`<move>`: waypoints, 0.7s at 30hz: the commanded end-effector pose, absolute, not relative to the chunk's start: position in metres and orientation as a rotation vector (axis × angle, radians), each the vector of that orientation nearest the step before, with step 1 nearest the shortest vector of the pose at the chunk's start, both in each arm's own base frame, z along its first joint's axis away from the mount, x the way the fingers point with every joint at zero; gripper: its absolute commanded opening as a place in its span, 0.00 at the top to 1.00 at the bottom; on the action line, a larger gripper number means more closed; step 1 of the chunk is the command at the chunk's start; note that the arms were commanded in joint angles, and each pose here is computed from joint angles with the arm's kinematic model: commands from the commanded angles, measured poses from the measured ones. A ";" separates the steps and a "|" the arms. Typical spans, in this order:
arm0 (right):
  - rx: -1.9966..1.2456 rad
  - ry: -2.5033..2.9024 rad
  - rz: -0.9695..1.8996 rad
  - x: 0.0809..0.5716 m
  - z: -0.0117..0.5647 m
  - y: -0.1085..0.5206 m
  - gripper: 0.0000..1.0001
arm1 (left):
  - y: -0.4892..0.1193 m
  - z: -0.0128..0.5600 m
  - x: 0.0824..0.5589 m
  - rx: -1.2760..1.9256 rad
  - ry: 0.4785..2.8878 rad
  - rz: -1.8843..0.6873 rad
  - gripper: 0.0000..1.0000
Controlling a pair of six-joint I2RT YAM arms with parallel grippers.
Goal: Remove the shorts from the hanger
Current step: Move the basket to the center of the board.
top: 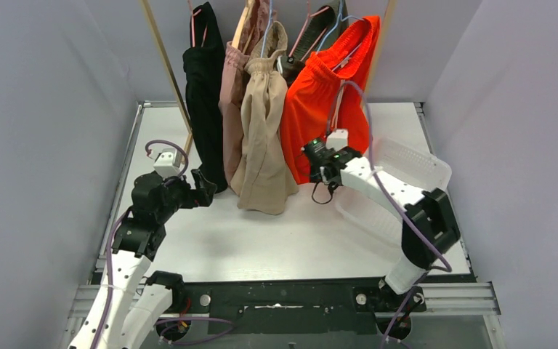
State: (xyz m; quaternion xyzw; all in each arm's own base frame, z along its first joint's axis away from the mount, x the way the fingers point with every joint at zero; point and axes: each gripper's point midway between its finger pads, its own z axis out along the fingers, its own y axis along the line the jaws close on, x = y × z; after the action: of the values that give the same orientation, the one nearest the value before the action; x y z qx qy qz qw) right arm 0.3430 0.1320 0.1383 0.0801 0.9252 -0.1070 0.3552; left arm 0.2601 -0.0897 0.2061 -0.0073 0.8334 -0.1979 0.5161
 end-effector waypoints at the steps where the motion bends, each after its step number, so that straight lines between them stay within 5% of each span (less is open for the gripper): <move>1: 0.228 2.380 -0.671 0.313 0.120 0.085 0.02 | -0.080 0.226 0.265 -0.054 1.936 -0.432 0.15; 21: 0.640 2.312 -0.708 0.238 0.139 -0.014 0.02 | -0.078 0.226 0.267 -0.062 1.939 -0.420 0.15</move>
State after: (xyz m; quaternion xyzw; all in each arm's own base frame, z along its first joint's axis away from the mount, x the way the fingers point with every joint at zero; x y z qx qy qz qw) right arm 0.2513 0.0030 0.1333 0.1962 0.9004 -0.2419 0.3039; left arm 0.2614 -0.0789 0.2043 -0.0262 0.8356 -0.1742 0.5203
